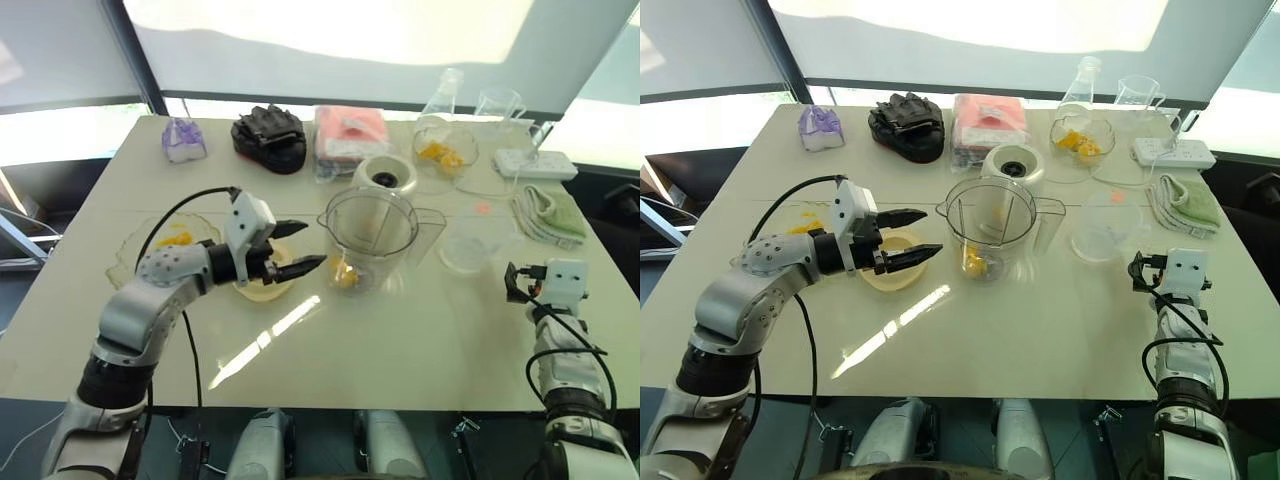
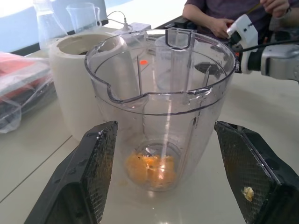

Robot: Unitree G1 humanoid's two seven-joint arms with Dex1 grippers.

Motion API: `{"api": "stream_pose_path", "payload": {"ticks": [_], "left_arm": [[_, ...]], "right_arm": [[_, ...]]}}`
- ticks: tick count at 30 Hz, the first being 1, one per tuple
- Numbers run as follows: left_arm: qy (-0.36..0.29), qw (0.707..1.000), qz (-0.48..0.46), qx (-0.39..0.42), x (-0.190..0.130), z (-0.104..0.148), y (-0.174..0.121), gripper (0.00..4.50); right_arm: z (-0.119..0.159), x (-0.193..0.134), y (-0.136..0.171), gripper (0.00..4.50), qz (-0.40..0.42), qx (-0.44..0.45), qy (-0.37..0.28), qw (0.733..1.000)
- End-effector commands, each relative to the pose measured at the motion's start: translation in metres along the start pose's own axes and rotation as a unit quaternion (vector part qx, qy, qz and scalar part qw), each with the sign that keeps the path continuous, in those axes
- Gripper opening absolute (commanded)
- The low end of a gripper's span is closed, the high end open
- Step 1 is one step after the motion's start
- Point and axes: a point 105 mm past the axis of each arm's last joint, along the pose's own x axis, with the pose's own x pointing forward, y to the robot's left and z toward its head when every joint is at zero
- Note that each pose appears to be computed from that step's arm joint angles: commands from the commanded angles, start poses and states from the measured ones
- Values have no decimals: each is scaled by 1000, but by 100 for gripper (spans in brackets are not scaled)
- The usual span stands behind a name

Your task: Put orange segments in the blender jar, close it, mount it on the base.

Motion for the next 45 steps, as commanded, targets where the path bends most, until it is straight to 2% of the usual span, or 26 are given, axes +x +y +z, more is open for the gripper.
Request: {"api": "stream_pose_path", "payload": {"ticks": [1, 18, 29, 32, 36, 39, 45], "left_arm": [[-8, 1000, -12, 21, -1, 10, -5, 344], [-11, 1000, -6, 23, 1, 11, -5, 344], [-15, 1000, -6, 27, 4, 13, -5, 344], [-13, 999, -4, 30, 3, 13, -4, 349], [-8, 999, -3, 31, -1, 13, -4, 349], [-4, 1000, -8, 30, -5, 14, -7, 349], [1, 999, -13, 29, -8, 15, -8, 349]], "right_arm": [[17, 6, -5, 450, -2, 0, -27, 1000], [24, 17, 4, 450, 13, 3, -32, 999], [26, 35, 4, 450, 7, -7, -15, 1000], [28, 39, 6, 369, 13, -3, -12, 1000], [31, 40, 9, 175, 17, 3, -19, 1000], [33, 41, 12, 10, 23, 4, -25, 999], [36, 41, 10, 3, 19, 0, -30, 999]]}}
